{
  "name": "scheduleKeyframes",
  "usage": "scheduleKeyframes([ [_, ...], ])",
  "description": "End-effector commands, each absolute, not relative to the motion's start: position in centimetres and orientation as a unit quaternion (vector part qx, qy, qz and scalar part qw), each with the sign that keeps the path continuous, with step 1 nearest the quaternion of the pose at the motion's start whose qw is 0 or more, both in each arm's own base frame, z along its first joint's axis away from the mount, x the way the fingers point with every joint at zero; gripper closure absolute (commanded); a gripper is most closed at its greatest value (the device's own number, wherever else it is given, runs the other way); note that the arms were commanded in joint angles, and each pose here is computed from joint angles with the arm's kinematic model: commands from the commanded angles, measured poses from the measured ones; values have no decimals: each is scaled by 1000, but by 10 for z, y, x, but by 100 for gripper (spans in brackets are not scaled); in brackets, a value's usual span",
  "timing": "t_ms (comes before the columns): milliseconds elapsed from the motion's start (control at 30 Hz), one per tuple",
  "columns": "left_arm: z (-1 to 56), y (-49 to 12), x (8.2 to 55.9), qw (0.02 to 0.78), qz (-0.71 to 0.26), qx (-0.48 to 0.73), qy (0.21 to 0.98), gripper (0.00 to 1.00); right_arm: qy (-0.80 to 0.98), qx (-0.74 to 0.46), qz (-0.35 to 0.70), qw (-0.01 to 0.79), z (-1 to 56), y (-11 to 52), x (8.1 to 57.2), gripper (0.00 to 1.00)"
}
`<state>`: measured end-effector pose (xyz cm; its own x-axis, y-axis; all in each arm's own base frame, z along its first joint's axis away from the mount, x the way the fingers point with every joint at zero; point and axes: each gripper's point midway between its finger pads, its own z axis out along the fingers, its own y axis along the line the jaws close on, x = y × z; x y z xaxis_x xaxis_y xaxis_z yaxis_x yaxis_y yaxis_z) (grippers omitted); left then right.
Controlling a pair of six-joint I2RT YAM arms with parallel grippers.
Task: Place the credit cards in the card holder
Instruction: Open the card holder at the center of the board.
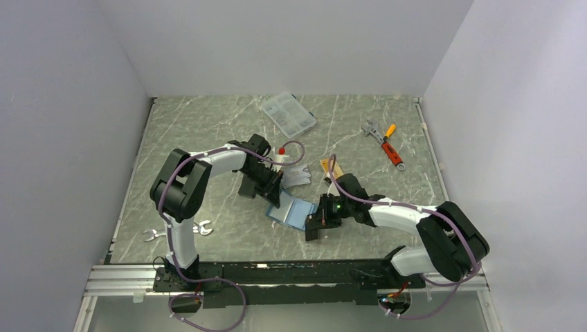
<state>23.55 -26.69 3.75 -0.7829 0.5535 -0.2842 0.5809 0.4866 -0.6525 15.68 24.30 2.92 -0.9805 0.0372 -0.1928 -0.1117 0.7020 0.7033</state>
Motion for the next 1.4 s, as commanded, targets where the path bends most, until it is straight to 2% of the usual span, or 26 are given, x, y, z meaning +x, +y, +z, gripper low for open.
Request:
scheduleKeyframes([
  [0,63,-276,239,52,-404,355,842,97,905,-40,403,129,53,254,174,100],
  [167,65,-276,239,55,-405,356,841,96,903,-52,406,132,64,260,181,100],
  [267,69,-277,238,58,-410,356,838,92,899,-56,413,132,66,265,185,100],
  [400,74,-280,234,58,-429,355,829,78,896,-59,420,129,67,275,189,100],
  [467,77,-281,233,55,-442,348,825,66,893,-59,425,133,66,281,194,100],
  [533,77,-281,232,50,-449,336,826,58,892,-56,430,129,64,286,195,100],
  [800,78,-285,228,26,-485,320,814,56,882,-62,444,143,73,303,204,100],
  [1033,87,-280,231,26,-519,296,801,41,882,-67,445,138,71,311,205,100],
  [1367,63,-270,240,34,-459,292,838,42,884,-71,444,126,63,318,202,100],
])
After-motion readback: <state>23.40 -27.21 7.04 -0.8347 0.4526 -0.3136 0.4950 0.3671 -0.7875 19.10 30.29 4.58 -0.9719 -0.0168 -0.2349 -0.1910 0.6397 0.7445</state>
